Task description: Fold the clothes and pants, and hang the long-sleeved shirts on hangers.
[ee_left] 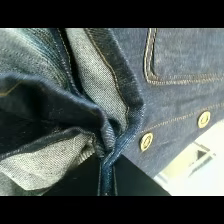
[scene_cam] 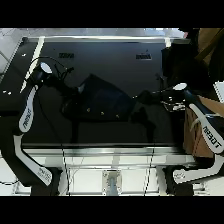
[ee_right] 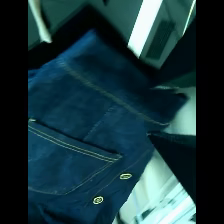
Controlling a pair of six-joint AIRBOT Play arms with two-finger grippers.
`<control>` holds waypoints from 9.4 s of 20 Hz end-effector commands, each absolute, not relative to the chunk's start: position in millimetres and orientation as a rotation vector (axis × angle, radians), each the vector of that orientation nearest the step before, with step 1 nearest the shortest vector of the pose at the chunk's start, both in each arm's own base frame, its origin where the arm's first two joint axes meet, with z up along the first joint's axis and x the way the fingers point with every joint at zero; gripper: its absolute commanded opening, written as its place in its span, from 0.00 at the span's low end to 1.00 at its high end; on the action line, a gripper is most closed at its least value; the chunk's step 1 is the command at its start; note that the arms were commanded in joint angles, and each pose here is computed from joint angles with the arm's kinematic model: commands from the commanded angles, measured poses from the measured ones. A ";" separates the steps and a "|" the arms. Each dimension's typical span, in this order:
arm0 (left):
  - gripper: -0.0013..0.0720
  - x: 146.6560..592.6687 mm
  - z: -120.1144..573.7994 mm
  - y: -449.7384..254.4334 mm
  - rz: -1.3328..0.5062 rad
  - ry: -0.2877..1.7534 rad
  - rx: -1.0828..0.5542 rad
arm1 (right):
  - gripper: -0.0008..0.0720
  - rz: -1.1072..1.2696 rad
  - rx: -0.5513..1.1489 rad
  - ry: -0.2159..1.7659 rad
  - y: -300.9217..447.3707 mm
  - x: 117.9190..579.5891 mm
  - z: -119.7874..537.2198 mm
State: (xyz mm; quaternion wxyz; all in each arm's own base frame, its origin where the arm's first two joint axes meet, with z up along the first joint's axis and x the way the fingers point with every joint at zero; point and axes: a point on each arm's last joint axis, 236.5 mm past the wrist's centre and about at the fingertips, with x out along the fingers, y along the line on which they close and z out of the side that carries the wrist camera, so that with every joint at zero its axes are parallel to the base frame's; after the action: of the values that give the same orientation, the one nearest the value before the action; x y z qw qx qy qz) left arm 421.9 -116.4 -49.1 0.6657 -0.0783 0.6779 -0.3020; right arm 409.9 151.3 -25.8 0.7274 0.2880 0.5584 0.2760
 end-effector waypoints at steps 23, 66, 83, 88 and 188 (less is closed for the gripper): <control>0.55 442.6 8.6 1.1 -0.037 0.858 -0.350 | 0.76 0.457 0.573 1.102 89.4 458.7 -9.3; 0.07 533.1 -72.0 -86.8 -0.399 1.112 -0.537 | 0.77 0.605 0.465 1.275 204.6 479.4 -96.9; 0.06 461.0 201.9 -74.4 -0.524 0.707 -0.325 | 0.03 1.091 0.124 0.996 220.3 403.1 218.6; 0.06 343.6 350.8 -70.7 -0.483 0.378 -0.145 | 0.03 1.055 0.000 0.696 208.7 284.7 359.9; 0.97 247.2 25.7 -142.5 -0.387 1.154 -0.222 | 0.68 0.528 0.867 1.341 170.7 301.2 -98.5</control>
State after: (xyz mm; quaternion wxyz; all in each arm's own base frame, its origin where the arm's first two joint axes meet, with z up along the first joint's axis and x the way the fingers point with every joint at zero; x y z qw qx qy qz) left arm 247.0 -142.6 25.3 0.8144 -0.1040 0.5412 -0.1816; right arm 291.0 165.4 -106.5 0.6570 0.3838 0.6097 0.2221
